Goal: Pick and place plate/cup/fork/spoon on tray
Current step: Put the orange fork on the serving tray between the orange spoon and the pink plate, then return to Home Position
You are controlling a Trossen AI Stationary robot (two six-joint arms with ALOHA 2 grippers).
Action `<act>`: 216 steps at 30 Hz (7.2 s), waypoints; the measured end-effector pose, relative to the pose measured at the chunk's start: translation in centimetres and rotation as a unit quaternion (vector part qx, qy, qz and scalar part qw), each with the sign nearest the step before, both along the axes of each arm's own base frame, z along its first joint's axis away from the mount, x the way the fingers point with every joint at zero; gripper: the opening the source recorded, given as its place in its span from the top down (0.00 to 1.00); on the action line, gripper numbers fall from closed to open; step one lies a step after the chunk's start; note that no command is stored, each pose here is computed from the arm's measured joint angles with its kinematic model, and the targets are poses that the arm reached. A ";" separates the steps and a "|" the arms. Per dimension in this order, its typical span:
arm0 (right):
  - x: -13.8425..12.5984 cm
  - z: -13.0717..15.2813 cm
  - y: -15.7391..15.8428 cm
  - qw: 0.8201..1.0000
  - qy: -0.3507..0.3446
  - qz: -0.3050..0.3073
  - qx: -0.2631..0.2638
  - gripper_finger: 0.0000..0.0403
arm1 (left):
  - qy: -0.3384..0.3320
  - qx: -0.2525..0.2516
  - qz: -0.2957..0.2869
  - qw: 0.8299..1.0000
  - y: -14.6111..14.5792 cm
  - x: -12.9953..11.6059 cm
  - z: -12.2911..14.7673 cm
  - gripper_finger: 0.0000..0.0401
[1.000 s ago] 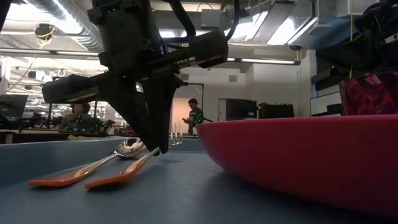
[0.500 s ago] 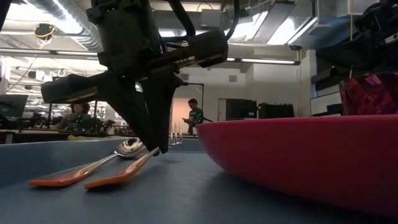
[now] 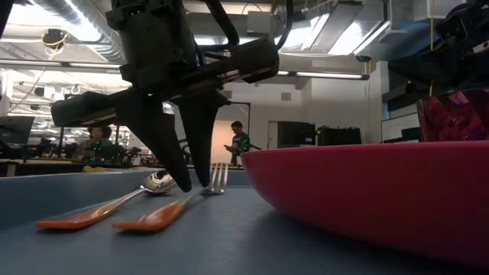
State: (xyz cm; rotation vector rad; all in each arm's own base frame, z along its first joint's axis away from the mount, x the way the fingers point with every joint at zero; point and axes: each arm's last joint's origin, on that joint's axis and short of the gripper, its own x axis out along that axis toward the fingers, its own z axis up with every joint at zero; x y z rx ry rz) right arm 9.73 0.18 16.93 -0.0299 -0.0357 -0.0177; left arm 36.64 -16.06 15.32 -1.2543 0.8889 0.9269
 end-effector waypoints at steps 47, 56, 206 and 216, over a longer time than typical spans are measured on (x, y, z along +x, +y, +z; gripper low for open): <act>0.0 0.0 0.0 1.000 0.000 0.000 0.000 0.92 | -0.074 0.091 -0.002 0.993 4.2 2.0 2.3 0.83; 0.0 0.0 0.0 1.000 -0.001 0.000 0.000 0.92 | -0.074 0.086 0.004 0.993 5.3 2.8 1.4 0.83; 0.0 0.0 0.0 1.000 0.001 0.000 0.000 0.92 | -0.372 0.449 -0.413 0.700 15.0 -21.7 -1.1 0.83; 0.0 0.0 0.0 1.000 0.001 0.000 0.000 0.92 | -0.333 0.442 -0.424 0.716 15.2 -23.7 -1.1 0.83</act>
